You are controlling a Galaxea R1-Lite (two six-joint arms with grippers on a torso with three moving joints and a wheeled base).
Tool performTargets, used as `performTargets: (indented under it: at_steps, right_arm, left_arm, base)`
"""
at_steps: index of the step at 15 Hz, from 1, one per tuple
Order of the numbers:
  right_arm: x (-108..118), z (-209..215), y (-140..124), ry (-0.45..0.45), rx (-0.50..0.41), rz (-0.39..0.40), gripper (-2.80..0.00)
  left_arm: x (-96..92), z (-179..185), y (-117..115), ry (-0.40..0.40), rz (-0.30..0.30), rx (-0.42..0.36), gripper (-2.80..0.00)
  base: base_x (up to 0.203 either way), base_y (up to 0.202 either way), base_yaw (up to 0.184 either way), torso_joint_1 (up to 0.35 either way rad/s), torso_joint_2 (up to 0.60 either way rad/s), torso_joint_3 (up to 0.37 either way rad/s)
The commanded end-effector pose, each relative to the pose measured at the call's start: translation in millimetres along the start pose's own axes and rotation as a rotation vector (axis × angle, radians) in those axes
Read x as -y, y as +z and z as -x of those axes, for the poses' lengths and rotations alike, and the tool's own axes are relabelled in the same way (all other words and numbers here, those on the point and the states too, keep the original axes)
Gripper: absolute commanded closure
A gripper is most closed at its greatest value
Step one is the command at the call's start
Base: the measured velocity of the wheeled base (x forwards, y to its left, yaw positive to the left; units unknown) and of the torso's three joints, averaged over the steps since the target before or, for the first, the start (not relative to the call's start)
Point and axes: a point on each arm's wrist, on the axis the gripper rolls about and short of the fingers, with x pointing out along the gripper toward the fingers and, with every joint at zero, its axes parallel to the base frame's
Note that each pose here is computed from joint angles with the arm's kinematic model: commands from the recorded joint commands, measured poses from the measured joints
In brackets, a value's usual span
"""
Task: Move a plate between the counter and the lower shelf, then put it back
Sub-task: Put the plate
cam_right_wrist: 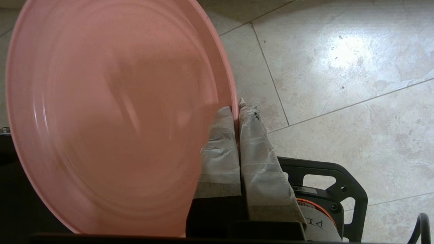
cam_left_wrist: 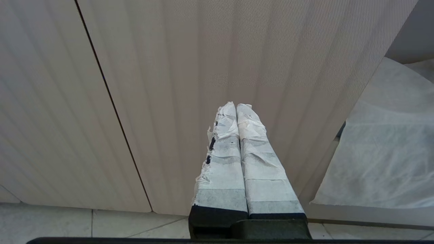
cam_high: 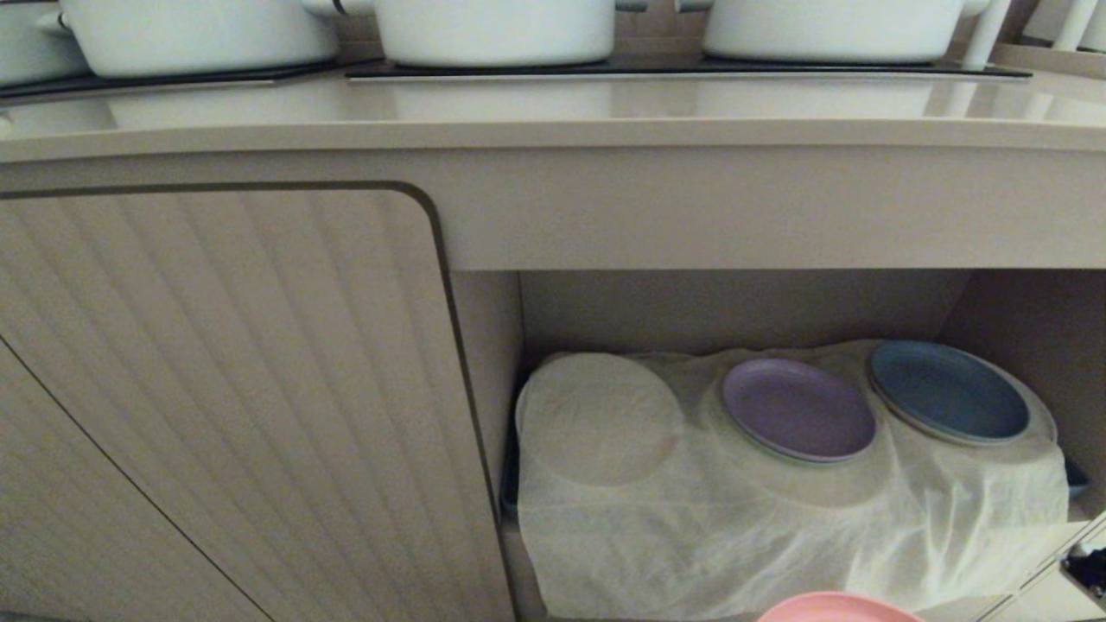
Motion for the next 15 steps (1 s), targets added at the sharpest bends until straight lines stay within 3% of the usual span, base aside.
performTargets:
  at_steps: [1, 15]
  right_arm:
    - [0, -1, 0, -0.004, -0.008, -0.003, 0.0]
    - [-9, 4, 15, 0.027, 0.038, -0.016, 0.0]
  left_arm:
    - [0.0, 0, 0, 0.0, 0.0, -0.001, 0.0]
    - [0.0, 0, 0, 0.002, 0.001, 0.0, 0.0]
  base:
    - [0.0, 0.0, 0.0, 0.0, 0.0, 0.0]
    - [0.0, 0.0, 0.0, 0.0, 0.0, 0.0]
